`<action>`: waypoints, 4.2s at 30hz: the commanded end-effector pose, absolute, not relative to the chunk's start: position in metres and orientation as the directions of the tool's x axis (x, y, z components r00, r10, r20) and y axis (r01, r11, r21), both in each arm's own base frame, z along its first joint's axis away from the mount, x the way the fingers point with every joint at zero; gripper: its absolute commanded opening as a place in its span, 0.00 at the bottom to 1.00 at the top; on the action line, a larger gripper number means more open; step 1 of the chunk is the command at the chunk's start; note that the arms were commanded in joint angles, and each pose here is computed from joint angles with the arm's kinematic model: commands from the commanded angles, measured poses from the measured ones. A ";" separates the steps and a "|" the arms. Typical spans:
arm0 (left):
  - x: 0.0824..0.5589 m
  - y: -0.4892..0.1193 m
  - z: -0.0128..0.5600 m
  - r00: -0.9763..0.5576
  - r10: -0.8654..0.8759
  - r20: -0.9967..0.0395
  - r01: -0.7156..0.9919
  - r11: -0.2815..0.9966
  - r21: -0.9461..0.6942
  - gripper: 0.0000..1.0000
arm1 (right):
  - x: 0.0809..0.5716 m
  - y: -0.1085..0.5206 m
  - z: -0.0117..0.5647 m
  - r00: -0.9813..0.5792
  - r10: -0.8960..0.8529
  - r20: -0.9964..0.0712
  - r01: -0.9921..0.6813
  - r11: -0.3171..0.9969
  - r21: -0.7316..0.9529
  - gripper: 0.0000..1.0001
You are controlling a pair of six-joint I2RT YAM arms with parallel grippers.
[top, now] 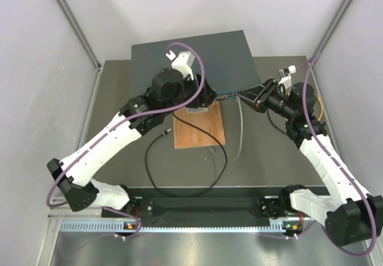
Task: Pull the plug from the switch port
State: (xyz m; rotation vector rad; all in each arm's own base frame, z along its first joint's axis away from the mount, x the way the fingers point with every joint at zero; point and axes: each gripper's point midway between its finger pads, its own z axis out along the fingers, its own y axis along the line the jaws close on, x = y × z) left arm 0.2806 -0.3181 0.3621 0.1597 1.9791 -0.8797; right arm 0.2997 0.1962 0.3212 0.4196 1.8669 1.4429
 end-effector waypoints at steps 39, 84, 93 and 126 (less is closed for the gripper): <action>0.276 -0.300 0.383 -0.510 -0.293 -0.809 0.458 0.704 -0.543 0.62 | 0.311 0.198 0.326 -0.642 0.696 -0.321 -0.160 0.289 0.944 0.00; 0.273 -0.301 0.381 -0.542 -0.313 -0.780 0.461 0.665 -0.587 0.61 | 0.228 0.172 0.371 -0.734 0.598 -0.323 -0.178 0.289 0.941 0.00; 0.261 -0.290 0.379 -0.538 -0.321 -0.780 0.464 0.659 -0.591 0.62 | 0.220 0.094 0.419 -0.398 0.547 -0.737 -0.145 0.756 0.639 0.00; 0.206 -0.250 0.410 -0.504 -0.321 -0.802 0.548 0.598 -0.585 0.63 | 0.464 -0.057 0.256 -0.252 0.462 -0.850 0.420 0.844 0.334 0.00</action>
